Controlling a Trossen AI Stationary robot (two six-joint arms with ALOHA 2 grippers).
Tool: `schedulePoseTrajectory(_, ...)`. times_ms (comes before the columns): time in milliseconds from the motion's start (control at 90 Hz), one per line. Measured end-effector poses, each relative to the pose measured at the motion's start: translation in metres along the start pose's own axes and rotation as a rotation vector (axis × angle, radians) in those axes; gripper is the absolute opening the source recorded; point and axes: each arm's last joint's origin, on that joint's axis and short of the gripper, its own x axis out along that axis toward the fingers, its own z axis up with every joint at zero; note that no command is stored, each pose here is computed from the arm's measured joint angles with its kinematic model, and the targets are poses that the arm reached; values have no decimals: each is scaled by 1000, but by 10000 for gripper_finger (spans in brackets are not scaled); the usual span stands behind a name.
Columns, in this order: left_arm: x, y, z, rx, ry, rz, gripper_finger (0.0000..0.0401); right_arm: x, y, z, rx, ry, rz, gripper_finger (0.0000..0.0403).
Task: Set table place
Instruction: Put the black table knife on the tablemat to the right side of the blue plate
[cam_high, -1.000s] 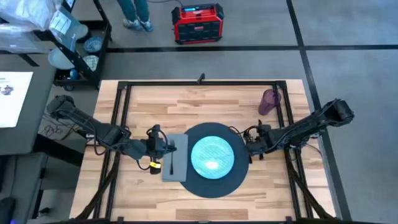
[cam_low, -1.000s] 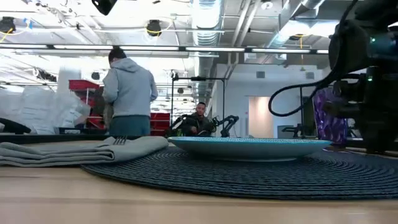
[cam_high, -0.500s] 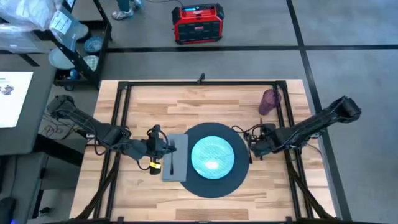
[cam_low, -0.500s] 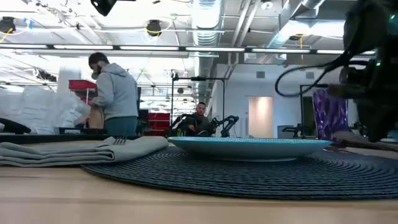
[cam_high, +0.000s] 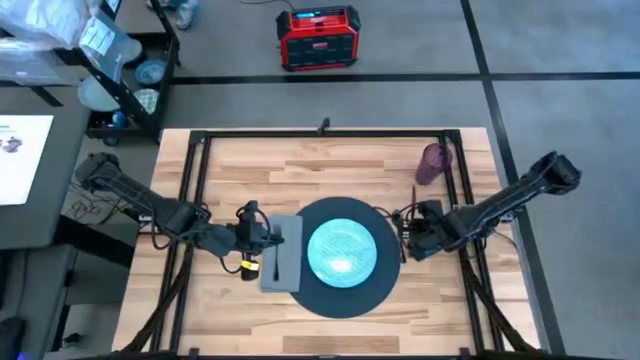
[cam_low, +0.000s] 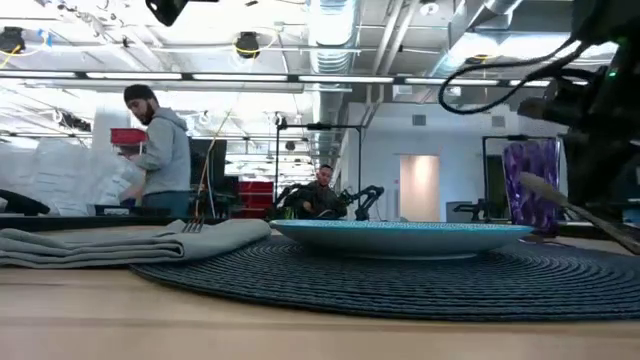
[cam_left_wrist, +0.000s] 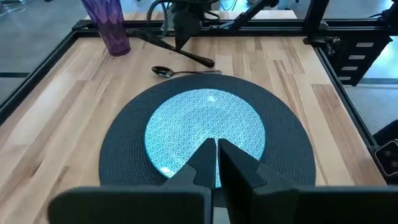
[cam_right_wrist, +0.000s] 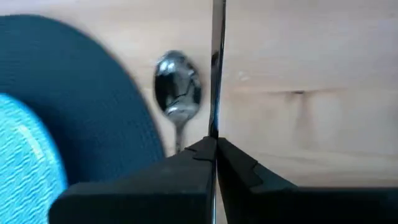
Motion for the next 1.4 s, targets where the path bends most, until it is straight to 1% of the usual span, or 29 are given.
schedulePoseTrajectory(767,0,0,0,0,0,0,0,-4,15,-8,-13,43,156,0)
schedulePoseTrajectory(900,0,0,0,0,0,0,0,-5,18,-10,-29,81,179,0)
schedulePoseTrajectory(967,0,0,0,0,0,0,0,-5,15,-10,-15,66,157,0)
schedulePoseTrajectory(1033,0,0,0,0,1,0,0,-5,8,-7,10,22,92,0)
schedulePoseTrajectory(1122,0,0,0,-4,3,-1,0,-2,2,-6,-6,10,20,0)
schedulePoseTrajectory(1189,0,0,-1,-2,7,-1,0,-1,-1,-7,-61,33,-22,4)
schedulePoseTrajectory(1256,0,-1,-1,3,6,-2,0,0,0,-8,-119,65,-38,15)
schedulePoseTrajectory(1400,0,-1,-1,6,8,-2,0,-1,-2,-9,-257,87,-35,65)
